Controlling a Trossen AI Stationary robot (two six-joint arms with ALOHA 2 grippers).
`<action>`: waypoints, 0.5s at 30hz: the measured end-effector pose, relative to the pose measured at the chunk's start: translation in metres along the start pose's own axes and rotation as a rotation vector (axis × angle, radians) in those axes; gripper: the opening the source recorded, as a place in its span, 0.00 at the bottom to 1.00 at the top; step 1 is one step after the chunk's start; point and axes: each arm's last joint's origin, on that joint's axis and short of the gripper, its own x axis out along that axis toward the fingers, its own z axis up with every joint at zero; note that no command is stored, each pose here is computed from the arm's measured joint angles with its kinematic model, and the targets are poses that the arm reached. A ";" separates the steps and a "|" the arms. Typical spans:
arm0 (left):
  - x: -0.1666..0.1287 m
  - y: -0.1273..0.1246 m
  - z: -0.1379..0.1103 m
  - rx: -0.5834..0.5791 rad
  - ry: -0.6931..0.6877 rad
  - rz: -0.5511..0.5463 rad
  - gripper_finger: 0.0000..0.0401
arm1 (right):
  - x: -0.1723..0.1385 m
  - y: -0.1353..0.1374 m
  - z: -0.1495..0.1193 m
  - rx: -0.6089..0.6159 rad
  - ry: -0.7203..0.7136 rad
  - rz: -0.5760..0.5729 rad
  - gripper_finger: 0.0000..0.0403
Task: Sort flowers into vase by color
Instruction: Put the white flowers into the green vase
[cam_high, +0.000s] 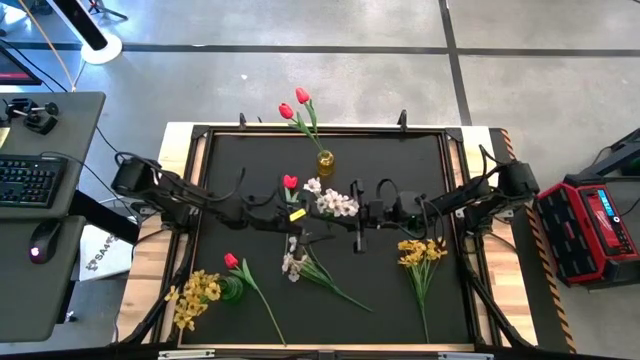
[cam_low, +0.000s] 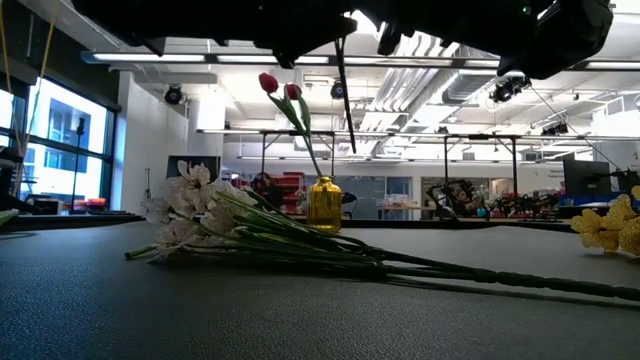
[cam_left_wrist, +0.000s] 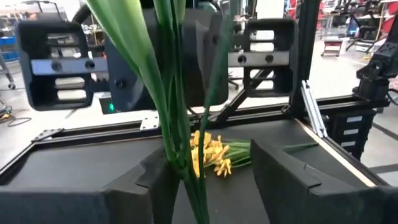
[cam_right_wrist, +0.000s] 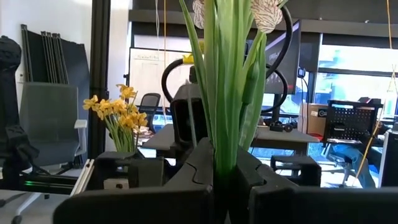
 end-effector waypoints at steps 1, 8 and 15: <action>0.002 0.000 0.000 0.000 -0.001 0.000 0.42 | 0.000 0.000 0.000 0.002 0.001 0.000 0.00; 0.004 0.000 0.000 0.000 0.000 0.004 0.25 | 0.000 0.000 -0.001 0.021 0.010 0.001 0.00; 0.003 0.000 0.000 0.001 0.021 0.011 0.02 | 0.000 0.001 -0.007 0.081 0.071 0.009 0.09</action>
